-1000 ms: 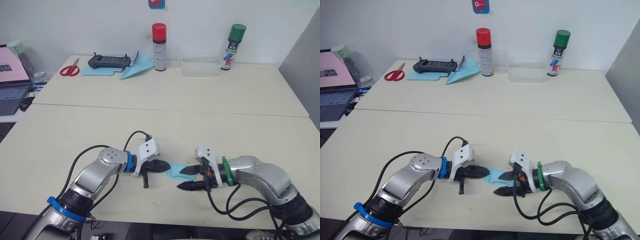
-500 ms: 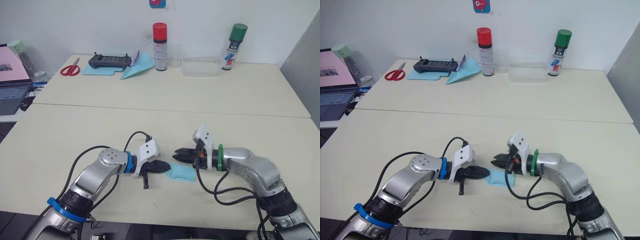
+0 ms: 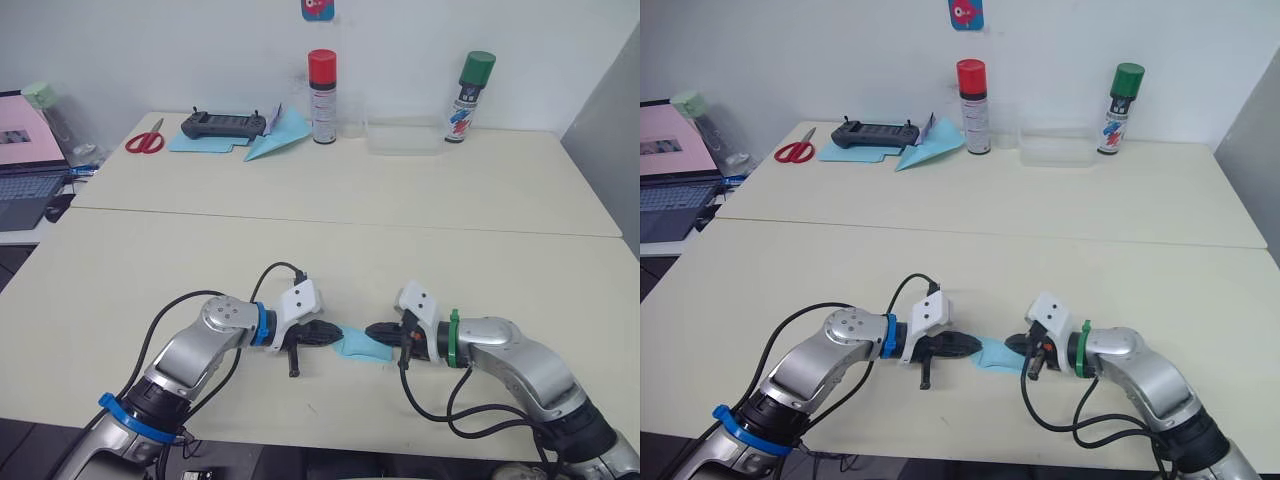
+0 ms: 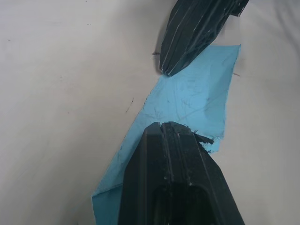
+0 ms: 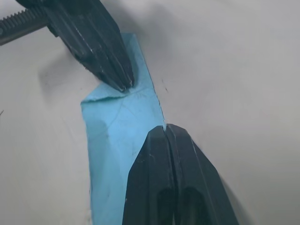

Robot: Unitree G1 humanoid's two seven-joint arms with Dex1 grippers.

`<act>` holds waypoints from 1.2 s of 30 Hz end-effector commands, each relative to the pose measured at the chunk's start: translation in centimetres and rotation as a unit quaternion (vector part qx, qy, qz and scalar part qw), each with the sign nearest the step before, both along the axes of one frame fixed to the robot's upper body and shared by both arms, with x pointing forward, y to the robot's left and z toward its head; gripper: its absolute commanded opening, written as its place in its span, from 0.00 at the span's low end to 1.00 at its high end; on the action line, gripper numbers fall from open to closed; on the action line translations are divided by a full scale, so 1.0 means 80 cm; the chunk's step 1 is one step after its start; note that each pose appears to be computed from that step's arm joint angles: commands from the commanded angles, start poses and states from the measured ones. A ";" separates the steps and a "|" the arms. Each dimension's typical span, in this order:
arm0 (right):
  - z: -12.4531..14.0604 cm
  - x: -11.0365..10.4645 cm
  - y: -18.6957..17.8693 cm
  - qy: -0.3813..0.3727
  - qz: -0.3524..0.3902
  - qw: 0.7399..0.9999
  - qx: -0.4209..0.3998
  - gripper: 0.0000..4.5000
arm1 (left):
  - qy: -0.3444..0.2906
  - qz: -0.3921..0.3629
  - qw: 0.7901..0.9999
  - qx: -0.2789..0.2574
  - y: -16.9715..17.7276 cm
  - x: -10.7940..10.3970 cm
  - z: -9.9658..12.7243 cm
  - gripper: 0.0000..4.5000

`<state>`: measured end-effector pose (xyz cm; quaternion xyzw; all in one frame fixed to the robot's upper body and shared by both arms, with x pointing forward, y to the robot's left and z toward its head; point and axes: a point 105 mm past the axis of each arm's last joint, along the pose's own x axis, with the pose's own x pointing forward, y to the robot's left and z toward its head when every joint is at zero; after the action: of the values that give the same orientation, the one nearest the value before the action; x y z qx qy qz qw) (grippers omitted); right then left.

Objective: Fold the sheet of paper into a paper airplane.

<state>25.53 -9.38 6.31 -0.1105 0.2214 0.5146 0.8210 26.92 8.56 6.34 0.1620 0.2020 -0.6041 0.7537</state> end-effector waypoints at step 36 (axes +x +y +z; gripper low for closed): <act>-0.019 -0.006 0.022 -0.021 0.049 0.998 -0.021 0.01 | 0.019 0.029 0.999 0.027 -0.003 0.005 -0.017 0.00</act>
<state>24.63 -6.15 5.89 -0.1357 0.1781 0.5746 0.7872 27.90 7.21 6.74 0.1506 0.2003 -0.5861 0.7705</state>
